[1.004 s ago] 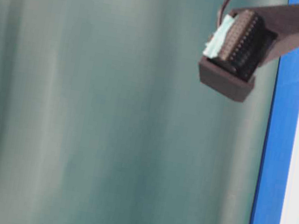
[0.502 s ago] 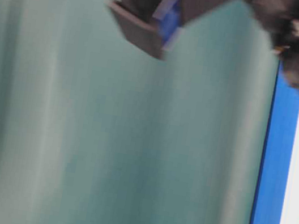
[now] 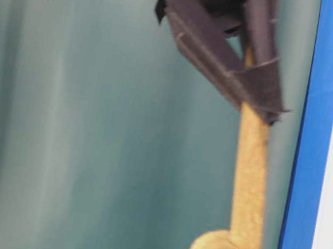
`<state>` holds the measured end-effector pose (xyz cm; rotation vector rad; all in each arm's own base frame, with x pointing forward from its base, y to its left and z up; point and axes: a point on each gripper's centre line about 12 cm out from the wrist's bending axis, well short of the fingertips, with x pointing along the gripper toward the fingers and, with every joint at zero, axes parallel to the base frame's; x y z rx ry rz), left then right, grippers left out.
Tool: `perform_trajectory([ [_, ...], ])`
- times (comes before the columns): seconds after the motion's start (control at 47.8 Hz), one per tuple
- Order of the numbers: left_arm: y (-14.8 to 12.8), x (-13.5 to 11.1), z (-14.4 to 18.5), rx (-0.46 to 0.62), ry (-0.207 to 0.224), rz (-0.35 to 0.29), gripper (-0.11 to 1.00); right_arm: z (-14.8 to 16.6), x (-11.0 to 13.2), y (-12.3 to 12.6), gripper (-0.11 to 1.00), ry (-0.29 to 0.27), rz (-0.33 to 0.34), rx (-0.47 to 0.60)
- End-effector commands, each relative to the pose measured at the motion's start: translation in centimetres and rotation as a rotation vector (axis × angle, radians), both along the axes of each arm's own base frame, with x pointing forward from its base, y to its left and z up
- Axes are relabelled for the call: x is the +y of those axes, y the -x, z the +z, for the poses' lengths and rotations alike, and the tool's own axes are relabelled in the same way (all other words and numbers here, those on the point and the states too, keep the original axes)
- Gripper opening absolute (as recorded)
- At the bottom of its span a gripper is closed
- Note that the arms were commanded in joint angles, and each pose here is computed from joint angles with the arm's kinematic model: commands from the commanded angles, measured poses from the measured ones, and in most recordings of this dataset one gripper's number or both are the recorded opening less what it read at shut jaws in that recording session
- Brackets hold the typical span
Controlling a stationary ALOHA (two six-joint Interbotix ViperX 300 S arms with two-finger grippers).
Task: Hit the mark with a hammer.
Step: 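Lift the mallet with the right gripper and swing it over the board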
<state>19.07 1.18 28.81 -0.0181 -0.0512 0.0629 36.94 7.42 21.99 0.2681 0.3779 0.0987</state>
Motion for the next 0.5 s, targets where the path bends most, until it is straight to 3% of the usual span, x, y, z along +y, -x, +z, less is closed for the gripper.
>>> perform_trajectory([
  [0.0, -0.1, 0.1, 0.5, -0.014, 0.005, 0.003, 0.00, 1.5, -0.6, -0.1, 0.10, -0.007, -0.016, -0.042],
  [0.167, -0.2, 0.1, 0.4, -0.010, 0.013, 0.002, 0.00, 1.5, -3.0, -0.4, 0.10, 0.012, -0.072, -0.042],
  [0.481, -0.3, 0.1, 0.2, 0.000, 0.018, 0.001, 0.00, 2.2, -8.6, -0.8, 0.10, 0.147, -0.171, -0.068],
])
